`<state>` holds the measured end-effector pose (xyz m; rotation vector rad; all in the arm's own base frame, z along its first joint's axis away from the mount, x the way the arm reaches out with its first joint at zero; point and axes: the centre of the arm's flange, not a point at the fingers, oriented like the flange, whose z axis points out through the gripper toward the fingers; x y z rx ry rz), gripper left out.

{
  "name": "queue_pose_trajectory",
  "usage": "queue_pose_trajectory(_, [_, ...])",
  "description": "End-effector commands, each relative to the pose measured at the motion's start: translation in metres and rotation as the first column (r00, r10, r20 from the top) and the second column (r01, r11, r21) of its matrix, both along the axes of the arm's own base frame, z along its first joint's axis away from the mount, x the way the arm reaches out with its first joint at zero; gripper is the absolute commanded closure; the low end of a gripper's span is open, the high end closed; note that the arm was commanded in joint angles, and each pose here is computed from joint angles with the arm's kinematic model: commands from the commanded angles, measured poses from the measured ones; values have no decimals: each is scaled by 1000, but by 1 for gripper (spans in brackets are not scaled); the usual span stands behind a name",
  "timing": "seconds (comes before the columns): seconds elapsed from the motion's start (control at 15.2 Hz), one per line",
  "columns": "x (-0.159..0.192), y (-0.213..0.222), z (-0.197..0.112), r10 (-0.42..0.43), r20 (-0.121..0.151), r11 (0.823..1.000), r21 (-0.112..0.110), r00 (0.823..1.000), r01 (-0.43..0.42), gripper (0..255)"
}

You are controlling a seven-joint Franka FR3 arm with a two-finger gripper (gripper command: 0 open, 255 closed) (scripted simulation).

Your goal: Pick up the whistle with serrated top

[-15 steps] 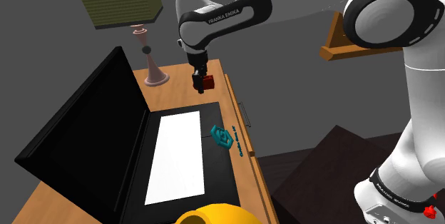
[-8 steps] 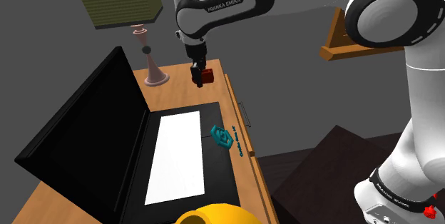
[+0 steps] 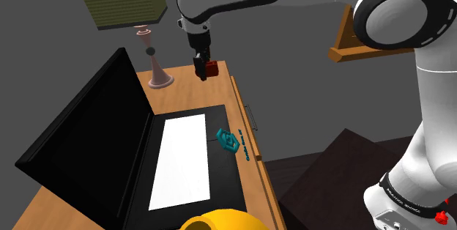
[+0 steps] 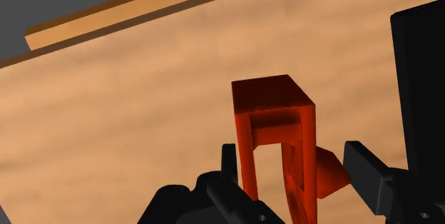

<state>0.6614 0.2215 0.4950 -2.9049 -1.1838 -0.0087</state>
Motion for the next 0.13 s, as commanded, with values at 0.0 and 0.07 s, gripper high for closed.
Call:
queue_pose_trajectory(0.0, [-1,1,8,0,0,1000,0,1000,0,255])
queue_pose_trajectory(0.07, [-1,1,8,0,0,1000,0,1000,0,255])
